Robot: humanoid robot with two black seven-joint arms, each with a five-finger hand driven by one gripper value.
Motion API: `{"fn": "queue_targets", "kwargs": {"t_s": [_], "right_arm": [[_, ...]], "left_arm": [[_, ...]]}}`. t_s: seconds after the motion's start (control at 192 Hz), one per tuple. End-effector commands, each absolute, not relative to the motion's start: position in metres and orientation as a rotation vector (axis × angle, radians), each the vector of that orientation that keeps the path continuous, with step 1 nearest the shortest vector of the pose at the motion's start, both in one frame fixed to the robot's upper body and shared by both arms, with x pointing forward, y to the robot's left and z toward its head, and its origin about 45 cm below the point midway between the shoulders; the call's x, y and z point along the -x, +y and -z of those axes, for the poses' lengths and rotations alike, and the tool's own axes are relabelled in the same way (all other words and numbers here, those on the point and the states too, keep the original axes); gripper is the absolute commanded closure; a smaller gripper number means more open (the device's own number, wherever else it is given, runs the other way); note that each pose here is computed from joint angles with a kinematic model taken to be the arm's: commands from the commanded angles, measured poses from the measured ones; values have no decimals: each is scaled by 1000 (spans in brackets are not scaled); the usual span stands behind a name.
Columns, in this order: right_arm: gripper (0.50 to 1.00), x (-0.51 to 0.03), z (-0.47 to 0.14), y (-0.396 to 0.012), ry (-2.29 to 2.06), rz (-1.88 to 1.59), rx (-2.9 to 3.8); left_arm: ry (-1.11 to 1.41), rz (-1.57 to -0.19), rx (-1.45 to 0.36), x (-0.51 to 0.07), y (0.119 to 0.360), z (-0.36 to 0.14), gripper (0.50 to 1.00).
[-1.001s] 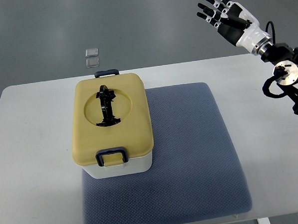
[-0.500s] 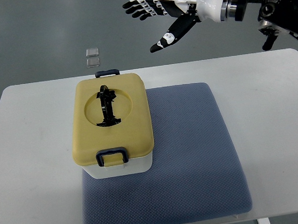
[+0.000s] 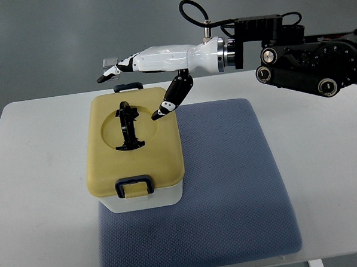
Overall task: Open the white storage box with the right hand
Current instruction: 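Lower the right hand onto the black handle on the yellow lid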
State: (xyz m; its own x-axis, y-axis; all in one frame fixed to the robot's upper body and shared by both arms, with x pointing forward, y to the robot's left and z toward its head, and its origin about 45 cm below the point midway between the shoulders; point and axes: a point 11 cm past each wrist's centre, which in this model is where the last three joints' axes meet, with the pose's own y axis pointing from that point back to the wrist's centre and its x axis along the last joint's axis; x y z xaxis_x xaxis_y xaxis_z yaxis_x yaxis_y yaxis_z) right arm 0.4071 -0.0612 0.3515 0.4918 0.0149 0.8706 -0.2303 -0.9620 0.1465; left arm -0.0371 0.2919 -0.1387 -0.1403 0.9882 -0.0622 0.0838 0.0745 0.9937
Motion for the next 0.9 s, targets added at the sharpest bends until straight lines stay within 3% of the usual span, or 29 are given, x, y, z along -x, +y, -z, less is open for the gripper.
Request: {"fn": "queue_targets", "kwargs": {"t_s": [0.0, 0.417, 0.897], "right_arm": [[570, -408, -340, -61, -196, -1461, -2488], [572, -415, -321, -53, -299, -1514, -2465], [574, -411, -303, -13, -343, -1555, -2490]], "left_arm": [[1409, -1216, -1156, 38, 292, 139, 500], [1409, -1214, -1157, 38, 292, 139, 500], [1407, -1215, -1156, 37, 292, 139, 500]]}}
